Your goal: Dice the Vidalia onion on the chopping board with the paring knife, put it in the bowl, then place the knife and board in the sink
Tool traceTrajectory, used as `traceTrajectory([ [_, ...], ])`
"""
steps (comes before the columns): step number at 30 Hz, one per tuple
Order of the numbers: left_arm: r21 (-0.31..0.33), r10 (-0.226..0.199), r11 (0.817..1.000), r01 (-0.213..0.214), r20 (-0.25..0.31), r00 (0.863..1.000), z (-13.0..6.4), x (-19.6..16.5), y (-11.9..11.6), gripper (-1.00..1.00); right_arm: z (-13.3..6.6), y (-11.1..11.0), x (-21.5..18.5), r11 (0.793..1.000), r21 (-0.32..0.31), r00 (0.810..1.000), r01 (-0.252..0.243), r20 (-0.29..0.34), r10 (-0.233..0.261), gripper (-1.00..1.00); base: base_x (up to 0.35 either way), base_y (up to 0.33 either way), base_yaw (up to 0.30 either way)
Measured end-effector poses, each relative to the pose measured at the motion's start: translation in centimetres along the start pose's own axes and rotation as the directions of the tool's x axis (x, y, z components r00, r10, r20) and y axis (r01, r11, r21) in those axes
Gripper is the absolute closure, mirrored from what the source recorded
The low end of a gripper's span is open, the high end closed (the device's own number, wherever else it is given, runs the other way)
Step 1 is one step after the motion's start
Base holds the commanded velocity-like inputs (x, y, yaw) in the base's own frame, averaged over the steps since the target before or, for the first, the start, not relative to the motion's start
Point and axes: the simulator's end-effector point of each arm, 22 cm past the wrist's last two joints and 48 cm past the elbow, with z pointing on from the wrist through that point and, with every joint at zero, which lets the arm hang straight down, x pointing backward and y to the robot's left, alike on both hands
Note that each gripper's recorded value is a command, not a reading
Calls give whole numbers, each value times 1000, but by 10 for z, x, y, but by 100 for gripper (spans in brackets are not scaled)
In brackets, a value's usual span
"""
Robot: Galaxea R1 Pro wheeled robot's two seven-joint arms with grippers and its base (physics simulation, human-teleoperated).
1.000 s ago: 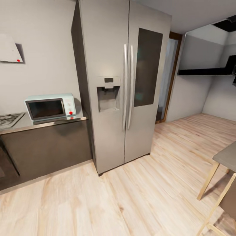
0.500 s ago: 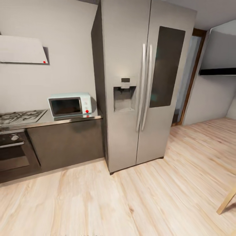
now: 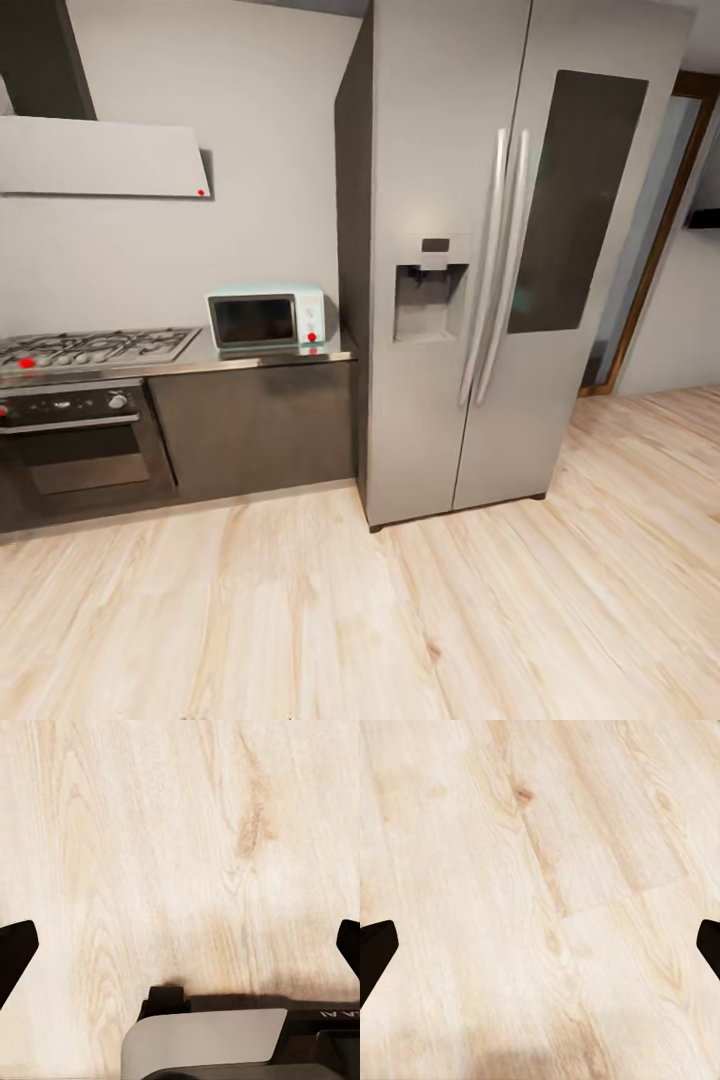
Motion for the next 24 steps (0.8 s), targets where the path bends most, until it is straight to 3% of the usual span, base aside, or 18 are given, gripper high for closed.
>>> traceTrajectory([
  [24, 0, 1, 1000, -1, 0, 1000, 0, 0, -1, -100, 0, 0, -1, 1000, -1, 1000, 1, 1, -1, -100, 0, 0, 285],
])
